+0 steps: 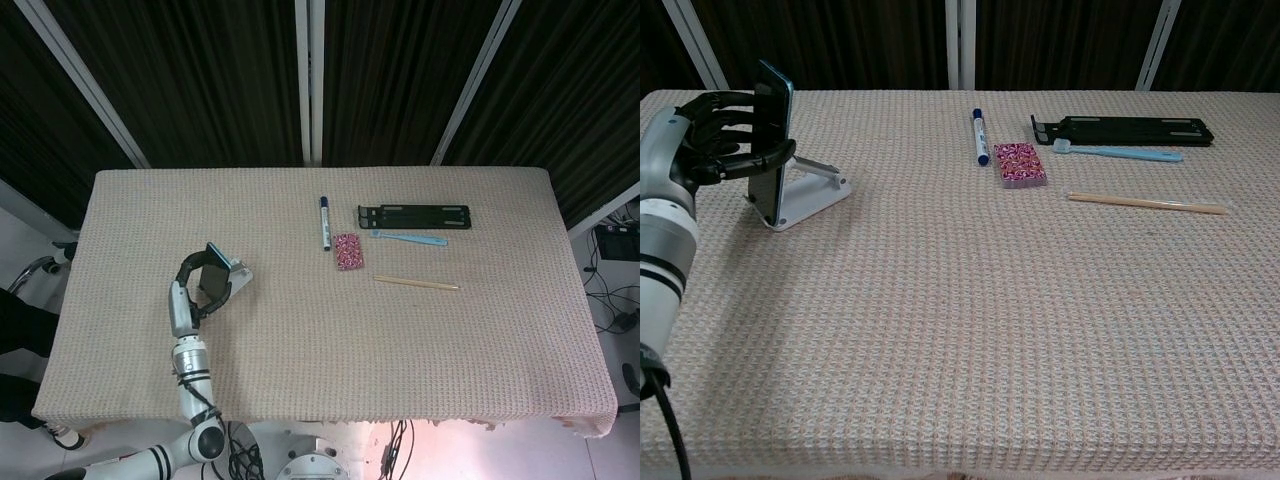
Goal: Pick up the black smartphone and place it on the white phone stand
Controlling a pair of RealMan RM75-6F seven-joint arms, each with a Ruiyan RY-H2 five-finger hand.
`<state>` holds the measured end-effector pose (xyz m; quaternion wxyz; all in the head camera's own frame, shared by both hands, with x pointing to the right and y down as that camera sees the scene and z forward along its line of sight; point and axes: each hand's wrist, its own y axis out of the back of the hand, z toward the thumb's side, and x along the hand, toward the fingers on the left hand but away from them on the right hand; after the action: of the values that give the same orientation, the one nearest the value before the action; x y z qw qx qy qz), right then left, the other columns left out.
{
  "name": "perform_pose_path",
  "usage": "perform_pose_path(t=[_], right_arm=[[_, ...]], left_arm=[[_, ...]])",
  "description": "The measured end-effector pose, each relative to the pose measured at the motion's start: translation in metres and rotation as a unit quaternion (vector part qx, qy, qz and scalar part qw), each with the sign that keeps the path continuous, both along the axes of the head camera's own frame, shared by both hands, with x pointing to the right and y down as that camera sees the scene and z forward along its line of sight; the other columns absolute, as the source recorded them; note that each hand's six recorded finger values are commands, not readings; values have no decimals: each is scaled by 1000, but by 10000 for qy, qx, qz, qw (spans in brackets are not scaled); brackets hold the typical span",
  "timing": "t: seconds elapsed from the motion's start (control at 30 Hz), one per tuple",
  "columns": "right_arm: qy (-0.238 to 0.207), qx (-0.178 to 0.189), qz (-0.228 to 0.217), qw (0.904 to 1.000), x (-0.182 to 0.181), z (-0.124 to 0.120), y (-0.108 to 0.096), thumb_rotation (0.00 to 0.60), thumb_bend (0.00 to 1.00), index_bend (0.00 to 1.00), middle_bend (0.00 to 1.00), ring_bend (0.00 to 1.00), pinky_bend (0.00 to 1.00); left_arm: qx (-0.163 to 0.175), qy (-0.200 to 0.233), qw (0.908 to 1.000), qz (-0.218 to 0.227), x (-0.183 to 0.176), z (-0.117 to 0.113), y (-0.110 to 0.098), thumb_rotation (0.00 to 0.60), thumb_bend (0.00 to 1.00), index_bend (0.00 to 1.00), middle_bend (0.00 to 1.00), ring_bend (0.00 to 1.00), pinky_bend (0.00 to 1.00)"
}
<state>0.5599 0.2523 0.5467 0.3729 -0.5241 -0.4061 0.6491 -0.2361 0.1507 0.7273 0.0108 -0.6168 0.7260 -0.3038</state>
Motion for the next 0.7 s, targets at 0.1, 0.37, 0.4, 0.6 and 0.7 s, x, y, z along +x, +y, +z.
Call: perform_pose_path(t=[0.1, 0.37, 0.4, 0.6, 0.7], right_arm=[[2, -8, 4, 10000, 0, 0, 1, 600, 312, 0, 0, 0, 0], [8, 6, 11, 10000, 0, 0, 1, 600, 312, 0, 0, 0, 0], [9, 6, 12, 10000, 0, 0, 1, 600, 313, 0, 0, 0, 0], [4, 15, 7, 10000, 0, 0, 0, 600, 312, 0, 0, 0, 0], [6, 20, -9, 10000, -1, 0, 0, 600, 313, 0, 0, 0, 0]], left_arm=[[-20, -5, 10000, 63, 1, 1, 1, 600, 337, 209, 214, 150, 160], [-9, 6, 9999, 139, 2, 0, 1, 600, 337, 105, 62, 115, 160], [1, 1, 9999, 146, 2, 0, 1, 600, 336, 101, 53, 112, 160], [106, -18, 9997, 214, 2, -5, 1, 600, 336, 82, 10, 94, 160], [192, -43, 9994, 300, 1, -11, 1, 600, 331, 68, 0, 74, 159]])
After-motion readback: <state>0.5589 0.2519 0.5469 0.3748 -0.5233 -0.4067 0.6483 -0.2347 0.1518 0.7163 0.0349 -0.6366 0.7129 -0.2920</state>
